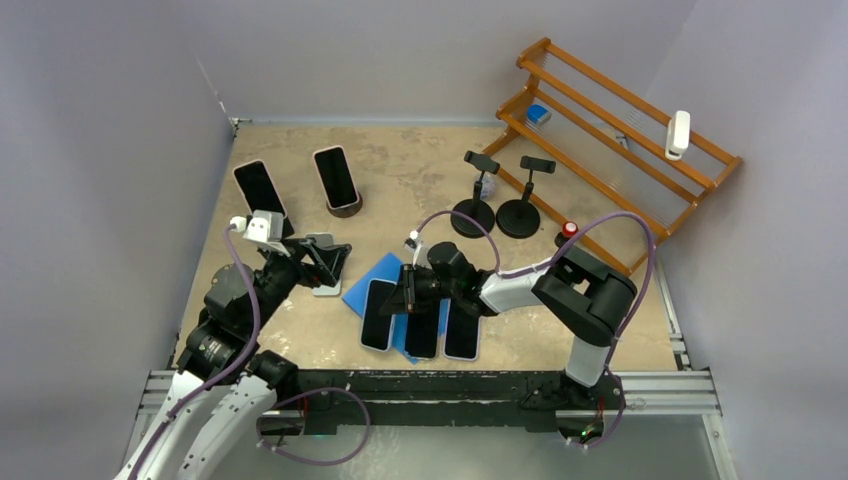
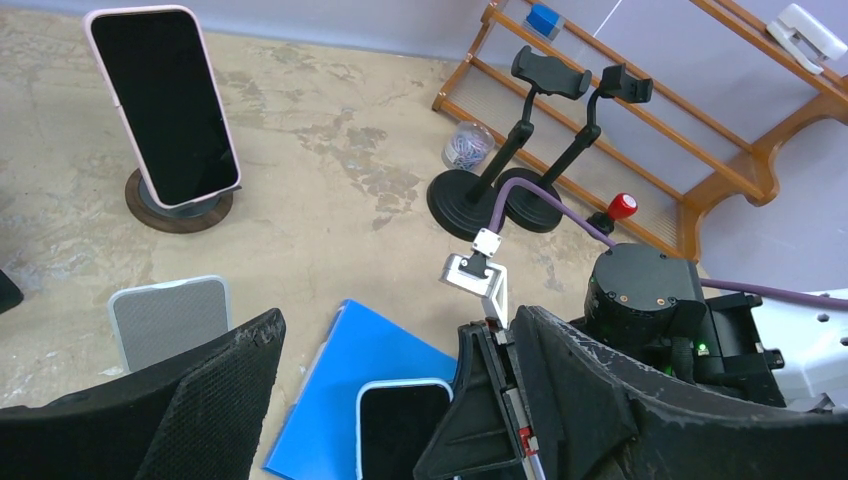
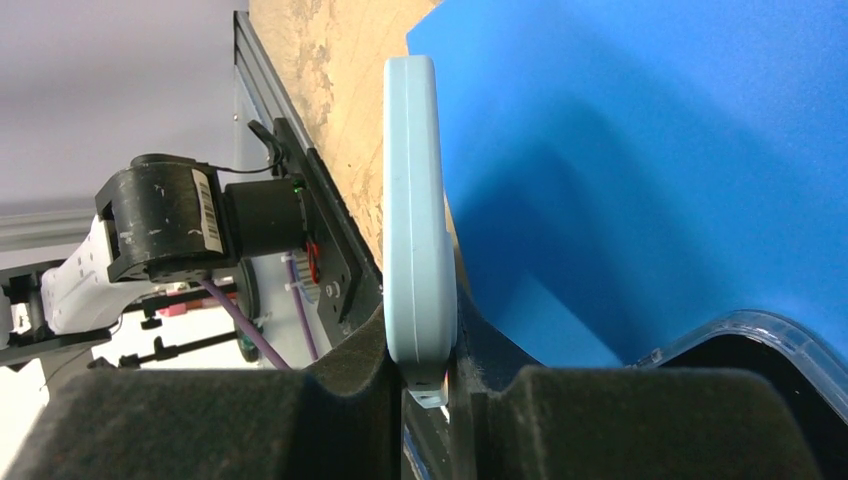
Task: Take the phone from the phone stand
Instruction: Place the phone at the center of the board.
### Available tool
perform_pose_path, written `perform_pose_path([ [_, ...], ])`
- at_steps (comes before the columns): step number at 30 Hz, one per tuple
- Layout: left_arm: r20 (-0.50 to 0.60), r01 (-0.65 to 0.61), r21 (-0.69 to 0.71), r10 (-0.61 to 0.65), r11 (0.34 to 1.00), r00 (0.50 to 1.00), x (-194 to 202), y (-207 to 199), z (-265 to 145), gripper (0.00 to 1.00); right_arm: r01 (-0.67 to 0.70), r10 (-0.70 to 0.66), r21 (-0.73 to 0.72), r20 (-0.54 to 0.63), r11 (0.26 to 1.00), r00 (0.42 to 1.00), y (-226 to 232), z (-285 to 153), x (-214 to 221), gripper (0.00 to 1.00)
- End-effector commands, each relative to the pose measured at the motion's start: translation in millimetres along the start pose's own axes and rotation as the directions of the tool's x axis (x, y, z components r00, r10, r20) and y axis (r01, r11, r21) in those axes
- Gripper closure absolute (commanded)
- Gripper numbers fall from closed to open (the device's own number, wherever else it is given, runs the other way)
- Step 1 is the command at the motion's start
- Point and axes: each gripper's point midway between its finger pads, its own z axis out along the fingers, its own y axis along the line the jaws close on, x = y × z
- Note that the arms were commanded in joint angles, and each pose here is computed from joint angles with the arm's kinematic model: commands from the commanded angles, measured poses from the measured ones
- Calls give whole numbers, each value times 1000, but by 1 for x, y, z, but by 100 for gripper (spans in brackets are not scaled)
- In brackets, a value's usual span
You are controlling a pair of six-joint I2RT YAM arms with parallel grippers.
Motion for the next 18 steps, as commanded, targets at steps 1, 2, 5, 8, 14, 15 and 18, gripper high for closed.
perform_pose_path([
  [1, 43, -25, 20, 24, 999, 999, -12, -5, 0, 18, 38, -36, -70, 36, 997, 999, 24, 2, -17, 82],
  [2, 46, -26, 20, 25, 999, 999, -13, -5, 0, 18, 35, -33, -61, 38, 997, 999, 22, 2, -18, 79],
  [5, 48, -29, 13, 28, 999, 998, -13, -4, 0, 18, 35, -33, -45, 45, 998, 998, 18, 2, -19, 74],
  [8, 48, -30, 12, 30, 999, 998, -13, -3, 0, 18, 28, -26, -27, 47, 999, 999, 12, 1, -19, 71],
  [14, 46, -29, 9, 29, 1000, 999, -13, -3, 0, 18, 19, -19, 4, 54, 1000, 998, 2, 0, -21, 64],
  [15, 45, -29, 8, 29, 1000, 999, -13, -3, 0, 18, 18, -18, 9, 55, 1000, 998, 1, 0, -21, 64],
  [18, 44, -29, 9, 29, 1000, 999, -12, -3, 1, 18, 18, -19, 26, 61, 1000, 998, -3, -1, -22, 61],
])
